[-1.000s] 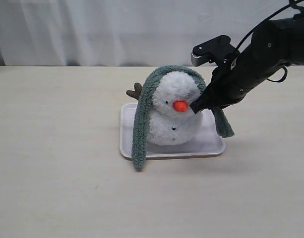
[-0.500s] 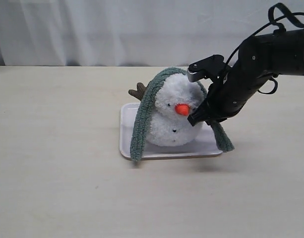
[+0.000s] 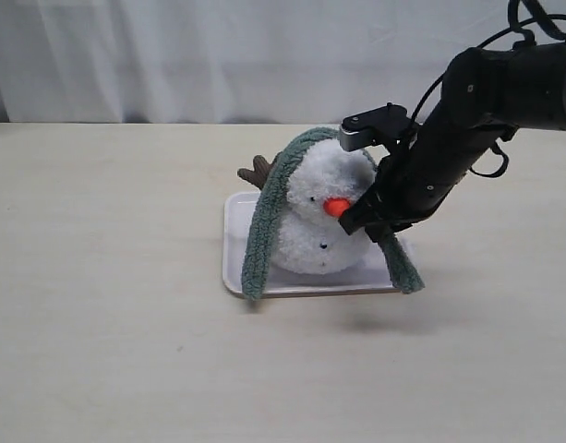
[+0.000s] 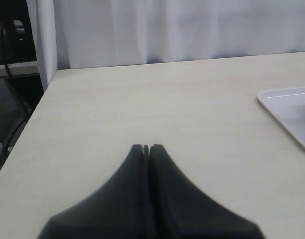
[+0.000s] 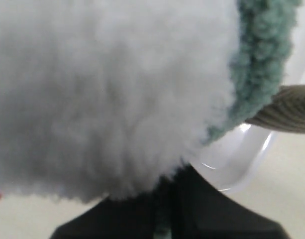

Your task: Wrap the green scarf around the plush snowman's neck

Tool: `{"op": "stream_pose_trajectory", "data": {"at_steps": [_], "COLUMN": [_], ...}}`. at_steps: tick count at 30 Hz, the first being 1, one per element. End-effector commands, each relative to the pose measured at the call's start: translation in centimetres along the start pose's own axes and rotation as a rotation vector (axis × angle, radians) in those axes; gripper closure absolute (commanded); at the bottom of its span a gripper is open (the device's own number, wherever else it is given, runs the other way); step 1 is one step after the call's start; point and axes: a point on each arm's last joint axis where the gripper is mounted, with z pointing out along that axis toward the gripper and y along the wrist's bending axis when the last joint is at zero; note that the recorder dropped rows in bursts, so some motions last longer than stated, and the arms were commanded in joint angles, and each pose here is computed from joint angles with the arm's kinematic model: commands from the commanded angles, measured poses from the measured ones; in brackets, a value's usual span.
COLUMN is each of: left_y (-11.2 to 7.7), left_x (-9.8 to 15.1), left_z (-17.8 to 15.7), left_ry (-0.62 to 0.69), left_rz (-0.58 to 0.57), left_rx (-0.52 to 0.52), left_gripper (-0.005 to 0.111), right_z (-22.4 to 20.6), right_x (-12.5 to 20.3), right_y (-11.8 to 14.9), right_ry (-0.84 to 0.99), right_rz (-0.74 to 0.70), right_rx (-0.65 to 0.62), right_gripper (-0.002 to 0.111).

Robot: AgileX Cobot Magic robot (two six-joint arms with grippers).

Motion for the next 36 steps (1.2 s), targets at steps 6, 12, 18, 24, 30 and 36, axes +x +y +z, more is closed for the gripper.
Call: {"op": "stream_pose_trajectory", "data": {"at_steps": [6, 12, 18, 24, 30, 36], "left_y": [0.0, 0.0, 0.0, 0.0, 0.0, 0.0], "left_x": [0.0, 0.0, -0.1, -0.1, -0.1, -0.1], "left_z": [0.0, 0.0, 0.0, 0.0, 0.0, 0.0], "left_ry": [-0.013, -0.013, -0.017, -0.017, -0.017, -0.017], "left_rz": [0.0, 0.0, 0.0, 0.0, 0.0, 0.0], "left_rx": [0.006, 0.006, 0.006, 0.006, 0.006, 0.006], "left_gripper": [0.107, 0.107, 0.107, 0.107, 0.107, 0.107], "right_z": [1.1, 0.1, -1.0, -4.8, -9.2, -13.3], "right_x": [0.2, -0.6, -0.3, 0.0, 0.4, 0.6], "right_y": [-0.1, -0.2, -0.5, 0.1, 0.8, 3.2], "right_ry": [0.045, 0.044, 0.106, 0.06, -0.045, -0.208], "right_rz": [-0.018, -0.027, -0.046, -0.051, -0.054, -0.101], "right_rx": [-0.016, -0.018, 0.022, 0.033, 0.038, -0.127], "right_gripper": [0.07, 0.057, 0.056, 0.056, 0.057, 0.057]}}
